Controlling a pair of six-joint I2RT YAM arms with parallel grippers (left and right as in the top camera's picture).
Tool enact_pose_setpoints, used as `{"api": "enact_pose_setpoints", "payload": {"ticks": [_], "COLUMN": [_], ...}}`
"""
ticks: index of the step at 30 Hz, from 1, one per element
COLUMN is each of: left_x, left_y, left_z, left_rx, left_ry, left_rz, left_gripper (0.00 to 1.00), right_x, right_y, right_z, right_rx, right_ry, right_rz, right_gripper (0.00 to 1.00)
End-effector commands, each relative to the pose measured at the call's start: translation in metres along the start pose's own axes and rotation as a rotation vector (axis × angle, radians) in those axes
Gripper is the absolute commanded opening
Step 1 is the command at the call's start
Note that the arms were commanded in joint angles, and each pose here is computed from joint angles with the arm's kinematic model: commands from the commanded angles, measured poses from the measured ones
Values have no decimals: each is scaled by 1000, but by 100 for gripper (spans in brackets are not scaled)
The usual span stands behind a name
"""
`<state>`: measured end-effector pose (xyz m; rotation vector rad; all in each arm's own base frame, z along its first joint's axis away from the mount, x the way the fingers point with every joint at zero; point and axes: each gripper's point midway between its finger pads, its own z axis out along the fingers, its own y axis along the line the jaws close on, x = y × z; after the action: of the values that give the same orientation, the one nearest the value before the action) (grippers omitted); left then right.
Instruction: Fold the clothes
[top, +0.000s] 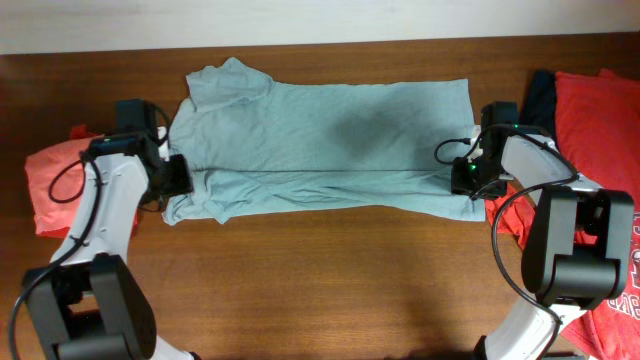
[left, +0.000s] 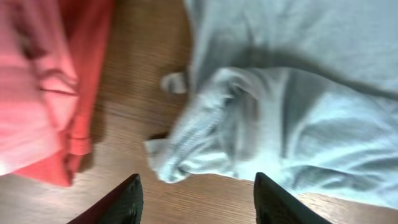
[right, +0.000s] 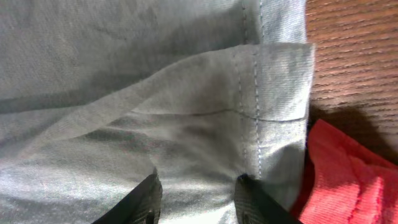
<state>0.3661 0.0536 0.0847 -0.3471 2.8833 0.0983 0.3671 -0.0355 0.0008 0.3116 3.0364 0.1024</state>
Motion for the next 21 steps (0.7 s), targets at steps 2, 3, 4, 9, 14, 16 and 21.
{"api": "enact_pose_setpoints", "payload": {"ticks": [2,3,4,9,14,16,21], "left_x": [23,27,32,39,35,30,24], "left_y": [-22,-25,-27,-30,-31,-32,-43], "left_z": [22,29,38,60,66,65,65], "left_rx": [42,41,39,35,38,41,101], "left_ry": [85,102,126,178,163,146,125], "left_rz": [47,53,61,68,67,67,71], "left_gripper": [57,57,57,57,51,29,15], "right_x": [17,17,17,17,17,17,17], "right_y": [-3,-3,-3,-3,-3,-3,-3], "right_z": [24,24,24,24,24,24,24], "right_rx": [1,1,1,1,1,1,1], "right_ry": [82,82,82,82,82,82,82], "right_rz": [11,11,11,11,11,11,11], "right_gripper": [44,44,43,43,44,44,44]}}
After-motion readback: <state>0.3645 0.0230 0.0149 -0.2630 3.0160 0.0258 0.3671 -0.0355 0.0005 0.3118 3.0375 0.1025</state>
